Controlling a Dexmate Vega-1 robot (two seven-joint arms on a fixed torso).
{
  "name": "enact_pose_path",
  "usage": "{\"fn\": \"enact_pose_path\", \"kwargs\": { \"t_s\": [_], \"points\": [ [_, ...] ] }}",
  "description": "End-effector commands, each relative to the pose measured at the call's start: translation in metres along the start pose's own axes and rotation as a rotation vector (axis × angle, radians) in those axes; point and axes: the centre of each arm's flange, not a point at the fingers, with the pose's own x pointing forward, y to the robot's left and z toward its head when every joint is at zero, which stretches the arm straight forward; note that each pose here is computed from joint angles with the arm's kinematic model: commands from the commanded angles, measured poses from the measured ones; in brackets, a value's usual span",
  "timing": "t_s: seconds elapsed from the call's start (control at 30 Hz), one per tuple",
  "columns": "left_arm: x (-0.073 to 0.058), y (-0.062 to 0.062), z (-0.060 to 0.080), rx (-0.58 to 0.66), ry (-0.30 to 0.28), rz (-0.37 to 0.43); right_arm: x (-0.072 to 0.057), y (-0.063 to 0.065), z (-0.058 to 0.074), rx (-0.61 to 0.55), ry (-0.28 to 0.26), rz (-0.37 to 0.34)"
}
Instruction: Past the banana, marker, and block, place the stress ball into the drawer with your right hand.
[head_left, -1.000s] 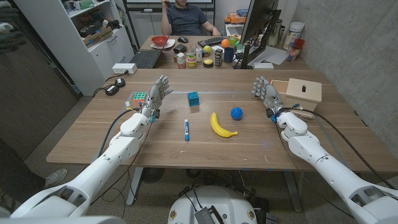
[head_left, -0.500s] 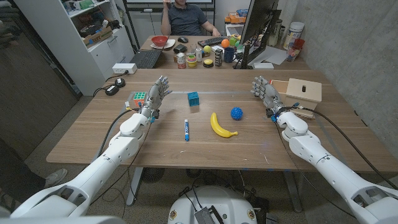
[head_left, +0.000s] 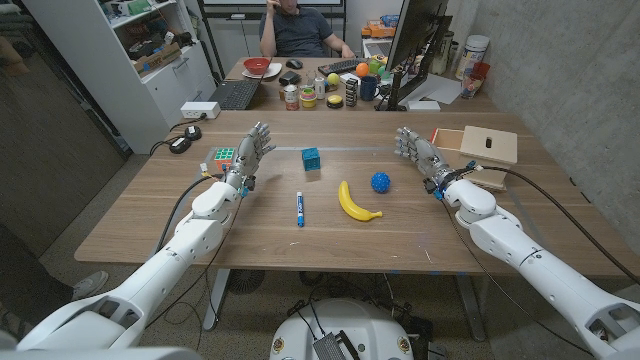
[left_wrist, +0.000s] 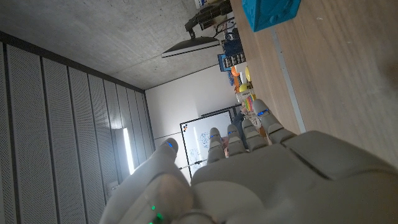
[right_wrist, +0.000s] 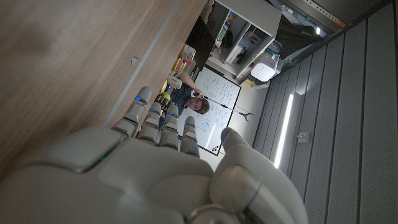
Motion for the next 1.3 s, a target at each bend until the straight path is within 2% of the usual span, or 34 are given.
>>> {"fn": "enact_pose_path", "kwargs": {
  "t_s": [0.03, 0.13, 0.33, 0.5, 0.77, 0.87, 1.03, 1.3],
  "points": [
    [0.002, 0.0, -0.004, 0.001, 0.008, -0.002, -0.008, 0.024, 0.015, -0.219, 0.078, 0.061],
    [0.003, 0.001, -0.004, 0.003, 0.008, -0.003, -0.009, 0.029, 0.022, -0.288, 0.08, 0.055],
    [0.004, 0.001, -0.005, 0.004, 0.009, -0.005, -0.011, 0.04, 0.039, -0.444, 0.079, -0.01],
    [0.005, 0.001, -0.005, 0.004, 0.01, -0.007, -0.013, 0.049, 0.05, -0.596, 0.086, -0.117],
    [0.007, 0.001, -0.007, 0.004, 0.012, -0.011, -0.014, 0.066, 0.061, -0.839, 0.153, -0.303],
    [0.008, 0.0, -0.007, 0.004, 0.013, -0.013, -0.014, 0.071, 0.063, -0.907, 0.177, -0.347],
    [0.009, -0.002, -0.008, 0.005, 0.014, -0.019, -0.013, 0.077, 0.065, -0.986, 0.229, -0.389],
    [0.011, -0.003, -0.01, 0.009, 0.017, -0.02, -0.012, 0.085, 0.067, -1.1, 0.286, -0.388]
  ]
}}
